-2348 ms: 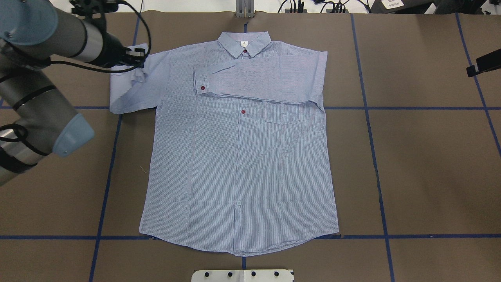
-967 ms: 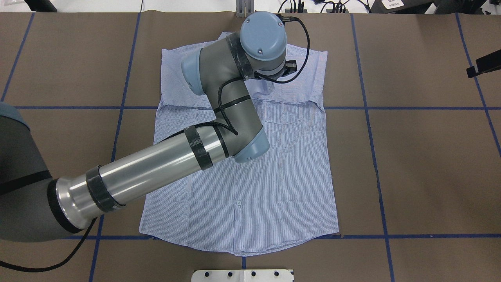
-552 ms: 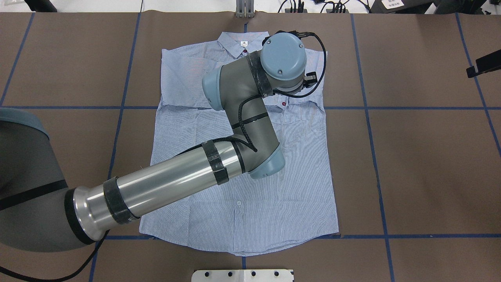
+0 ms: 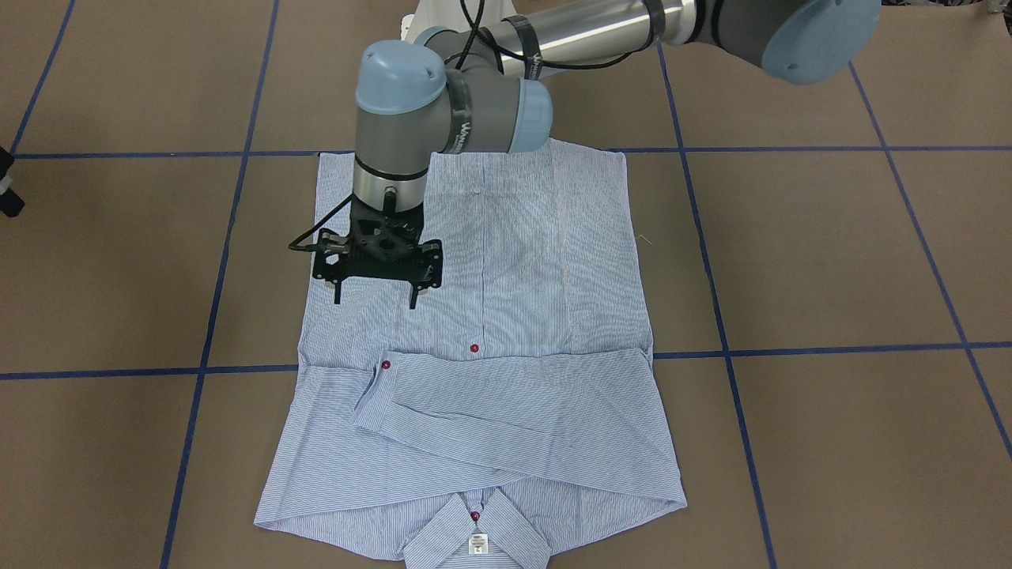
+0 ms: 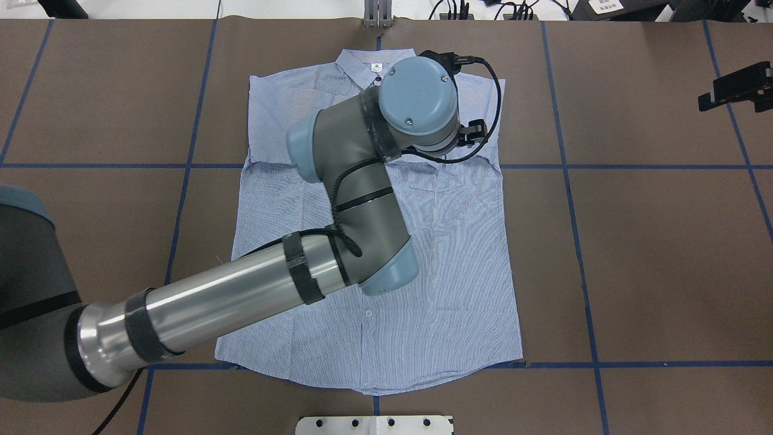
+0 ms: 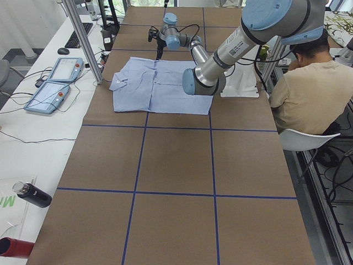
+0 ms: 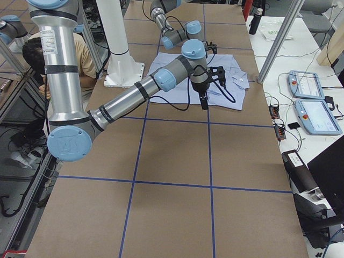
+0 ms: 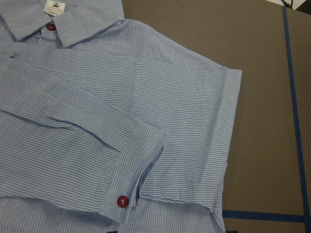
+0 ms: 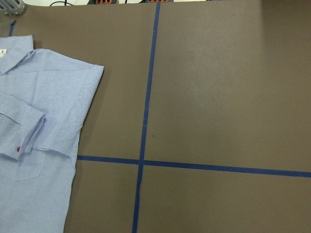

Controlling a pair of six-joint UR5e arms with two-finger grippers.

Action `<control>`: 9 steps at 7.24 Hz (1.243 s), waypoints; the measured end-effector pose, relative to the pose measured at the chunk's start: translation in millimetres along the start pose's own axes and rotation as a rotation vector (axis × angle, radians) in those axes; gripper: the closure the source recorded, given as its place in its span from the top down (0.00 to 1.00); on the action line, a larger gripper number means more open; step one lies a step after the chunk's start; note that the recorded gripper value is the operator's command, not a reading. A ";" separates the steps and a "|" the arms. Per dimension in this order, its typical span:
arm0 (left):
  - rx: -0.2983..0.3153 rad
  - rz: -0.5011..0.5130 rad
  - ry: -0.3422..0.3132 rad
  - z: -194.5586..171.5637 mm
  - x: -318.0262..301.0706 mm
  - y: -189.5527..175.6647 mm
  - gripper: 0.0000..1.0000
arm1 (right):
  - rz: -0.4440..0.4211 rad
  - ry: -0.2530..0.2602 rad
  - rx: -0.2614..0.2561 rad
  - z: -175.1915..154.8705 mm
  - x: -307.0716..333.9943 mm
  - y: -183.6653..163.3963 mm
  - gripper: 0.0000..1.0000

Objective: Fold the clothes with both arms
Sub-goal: 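Release the sleeve and withdraw the left gripper from the shirt, then lower both grippers to the shirt hem corners nearest the robot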

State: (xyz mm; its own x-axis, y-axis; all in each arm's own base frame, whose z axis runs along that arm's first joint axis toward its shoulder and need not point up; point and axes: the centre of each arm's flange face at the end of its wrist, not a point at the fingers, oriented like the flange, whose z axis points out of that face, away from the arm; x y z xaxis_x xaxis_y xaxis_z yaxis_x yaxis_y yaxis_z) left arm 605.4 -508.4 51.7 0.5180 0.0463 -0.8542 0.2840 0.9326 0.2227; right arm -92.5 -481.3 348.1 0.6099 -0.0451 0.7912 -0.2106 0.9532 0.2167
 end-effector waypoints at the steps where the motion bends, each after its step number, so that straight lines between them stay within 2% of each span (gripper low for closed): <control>1: -0.001 0.065 -0.005 -30.5 -50.0 19.0 1.00 | 0.046 -0.007 0.019 14.1 -33.8 15.7 1.00; 4: 0.003 0.213 0.006 -124.5 -195.0 76.7 1.00 | 0.169 -0.011 0.048 56.1 -155.2 112.3 1.00; 5: -0.005 0.221 0.007 -139.6 -216.8 86.7 1.00 | 0.199 0.016 0.052 68.0 -188.7 155.1 1.00; 7: -0.028 0.197 0.002 -146.4 -271.5 110.6 1.00 | 0.235 0.058 0.080 89.5 -235.9 239.5 1.00; 9: -0.028 0.126 0.034 -139.4 -334.3 161.5 1.00 | 0.244 0.057 0.112 100.8 -254.8 293.0 1.00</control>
State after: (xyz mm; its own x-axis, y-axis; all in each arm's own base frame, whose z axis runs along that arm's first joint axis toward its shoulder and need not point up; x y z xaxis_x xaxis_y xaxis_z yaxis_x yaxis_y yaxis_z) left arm 365.7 -323.3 307.7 0.5206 0.1757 -0.8355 0.1951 0.9282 0.3168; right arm -386.5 -220.7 267.6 0.5720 0.2022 0.7950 -0.4380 0.8947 0.0876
